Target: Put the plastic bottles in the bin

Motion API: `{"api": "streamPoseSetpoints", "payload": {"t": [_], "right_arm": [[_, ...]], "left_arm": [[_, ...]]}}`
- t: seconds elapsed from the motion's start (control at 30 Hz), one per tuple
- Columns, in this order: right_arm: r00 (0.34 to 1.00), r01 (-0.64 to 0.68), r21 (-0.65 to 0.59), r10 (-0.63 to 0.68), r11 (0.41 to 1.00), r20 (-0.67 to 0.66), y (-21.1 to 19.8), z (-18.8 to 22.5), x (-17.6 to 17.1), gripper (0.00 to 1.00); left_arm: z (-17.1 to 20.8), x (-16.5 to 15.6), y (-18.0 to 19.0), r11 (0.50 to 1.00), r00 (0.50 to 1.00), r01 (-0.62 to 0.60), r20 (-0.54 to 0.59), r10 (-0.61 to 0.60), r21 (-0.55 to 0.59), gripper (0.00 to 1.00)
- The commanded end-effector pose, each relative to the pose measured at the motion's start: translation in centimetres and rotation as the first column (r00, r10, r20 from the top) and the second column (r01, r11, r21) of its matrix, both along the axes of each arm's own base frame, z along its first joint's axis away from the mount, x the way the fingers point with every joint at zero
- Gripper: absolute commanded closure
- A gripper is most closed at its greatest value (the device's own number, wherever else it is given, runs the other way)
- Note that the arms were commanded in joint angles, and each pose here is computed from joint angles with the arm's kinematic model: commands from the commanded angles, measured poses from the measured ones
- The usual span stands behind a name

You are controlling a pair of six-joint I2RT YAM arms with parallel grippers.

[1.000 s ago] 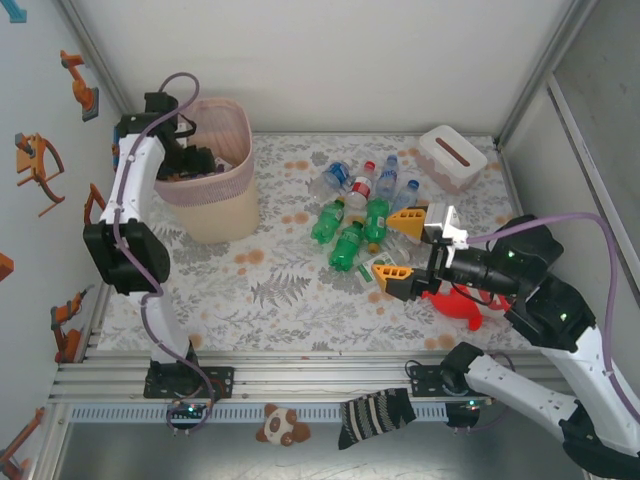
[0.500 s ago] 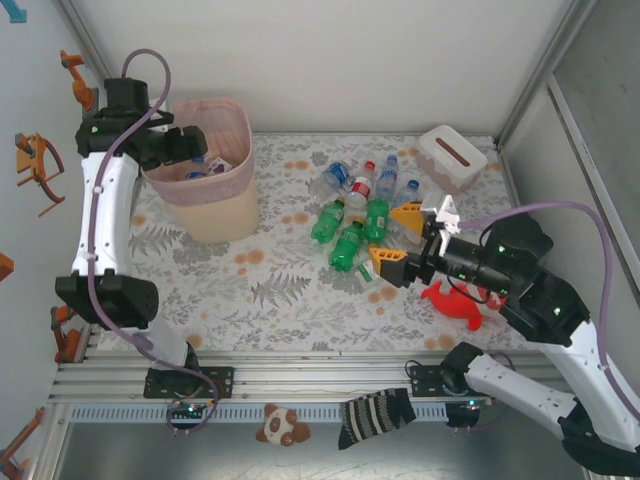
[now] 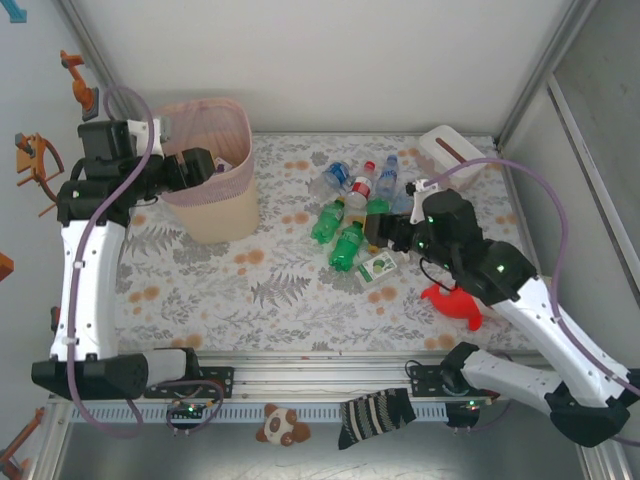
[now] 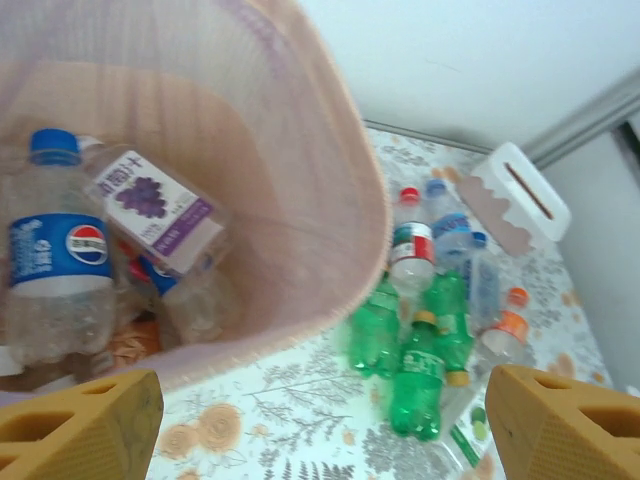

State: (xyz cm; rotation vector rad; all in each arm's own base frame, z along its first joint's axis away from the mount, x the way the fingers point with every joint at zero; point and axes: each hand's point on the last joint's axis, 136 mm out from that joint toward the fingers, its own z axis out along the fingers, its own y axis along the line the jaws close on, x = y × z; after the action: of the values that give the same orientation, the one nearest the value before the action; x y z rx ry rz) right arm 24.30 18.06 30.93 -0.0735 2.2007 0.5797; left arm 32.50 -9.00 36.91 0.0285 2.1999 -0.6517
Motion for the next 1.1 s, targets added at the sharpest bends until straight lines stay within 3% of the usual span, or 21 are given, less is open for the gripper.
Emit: {"api": "streamPoseSetpoints", "payload": {"t": [0.0,0.1,0.27,0.53,1.07], "right_arm": [[0.923,0.367,-0.037,-0.369,0.929,-0.110,-4.7,-3.6,0.9,0.14],[0.837,0.519,-0.064,-0.522,0.853,-0.163,-6.7,-6.1,0.7,0.14],[0.747,0.615,-0.122,-0.625,0.779,-0.225,-7.6,-9.3,0.4,0.14],[0.626,0.650,-0.205,-0.668,0.732,-0.402,-4.5,-15.0,0.6,0.15],[0.509,0.688,-0.233,-0.686,0.687,-0.519,-0.3,-21.9,1.7,0.14]], "left_arm": [[1.7,-1.4,-1.9,0.993,0.993,0.094,0.079,-0.088,-0.077,0.16],[1.8,-2.4,-2.4,0.989,0.990,0.113,0.094,-0.105,-0.091,0.16],[1.3,-3.4,-3.2,0.982,0.986,0.140,0.112,-0.126,-0.127,0.16],[-0.3,-4.0,-3.7,0.978,0.986,0.156,0.088,-0.144,-0.138,0.16],[-1.1,-3.7,-4.1,0.973,0.983,0.167,0.108,-0.152,-0.158,0.13]]}}
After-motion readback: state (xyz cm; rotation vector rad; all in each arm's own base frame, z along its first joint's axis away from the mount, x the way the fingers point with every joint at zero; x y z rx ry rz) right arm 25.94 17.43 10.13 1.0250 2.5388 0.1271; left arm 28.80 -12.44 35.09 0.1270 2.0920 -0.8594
